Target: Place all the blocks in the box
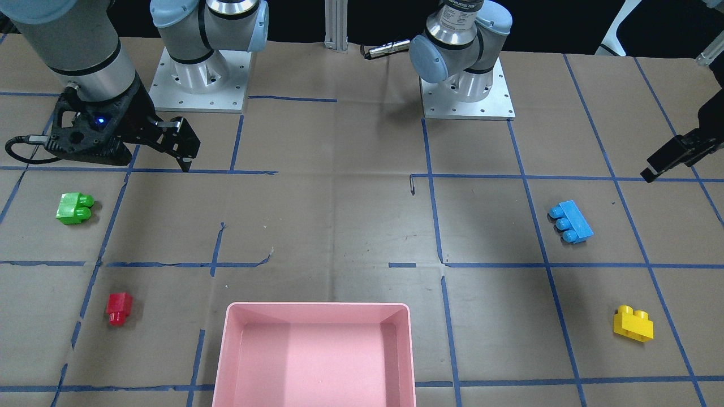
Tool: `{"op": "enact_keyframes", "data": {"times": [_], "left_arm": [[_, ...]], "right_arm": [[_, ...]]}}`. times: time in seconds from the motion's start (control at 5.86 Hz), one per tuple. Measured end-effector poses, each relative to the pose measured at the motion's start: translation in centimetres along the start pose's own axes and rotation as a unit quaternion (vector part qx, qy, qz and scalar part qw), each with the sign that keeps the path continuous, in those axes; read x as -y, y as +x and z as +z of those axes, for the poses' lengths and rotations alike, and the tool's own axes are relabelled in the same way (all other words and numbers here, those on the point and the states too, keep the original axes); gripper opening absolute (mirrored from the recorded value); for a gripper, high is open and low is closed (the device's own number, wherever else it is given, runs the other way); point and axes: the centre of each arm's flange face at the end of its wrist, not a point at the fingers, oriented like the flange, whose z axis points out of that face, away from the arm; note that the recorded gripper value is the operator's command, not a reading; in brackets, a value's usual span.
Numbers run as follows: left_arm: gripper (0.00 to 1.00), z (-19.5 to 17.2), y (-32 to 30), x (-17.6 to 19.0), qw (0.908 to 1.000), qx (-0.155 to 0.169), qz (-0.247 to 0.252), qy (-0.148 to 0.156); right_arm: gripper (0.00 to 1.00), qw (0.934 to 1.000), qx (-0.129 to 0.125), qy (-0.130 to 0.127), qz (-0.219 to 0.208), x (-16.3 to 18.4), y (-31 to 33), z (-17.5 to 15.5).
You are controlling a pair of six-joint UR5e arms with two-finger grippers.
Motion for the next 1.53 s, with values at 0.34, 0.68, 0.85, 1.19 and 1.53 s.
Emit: {"op": "enact_keyframes", "data": {"times": [0.34,0.68,0.85,1.19,1.53], "left_arm": [[0.95,5.5,-0.1,-0.1,0.9986,-0.007,-0.040,-0.034],[0.97,13.0,0.0,0.0,0.9986,-0.007,-0.041,-0.031],[0.98,16.8,0.0,0.0,0.9992,-0.005,-0.033,-0.020],[0.98,22.1,0.0,-0.1,0.9999,-0.001,-0.013,-0.001],[0.97,24.9,-0.1,-0.2,0.9999,-0.003,0.005,-0.012]], "right_arm": [[1.00,0.9999,-0.001,0.005,-0.015,0.1,0.5,-0.5],[1.00,0.9986,-0.006,0.006,-0.051,1.6,6.8,-0.5],[1.00,0.9988,-0.005,0.002,-0.050,2.3,12.9,-0.3],[1.00,0.9981,0.008,-0.019,-0.058,1.9,20.4,2.1],[1.00,0.9982,0.002,-0.014,-0.058,0.6,21.9,8.3]]}}
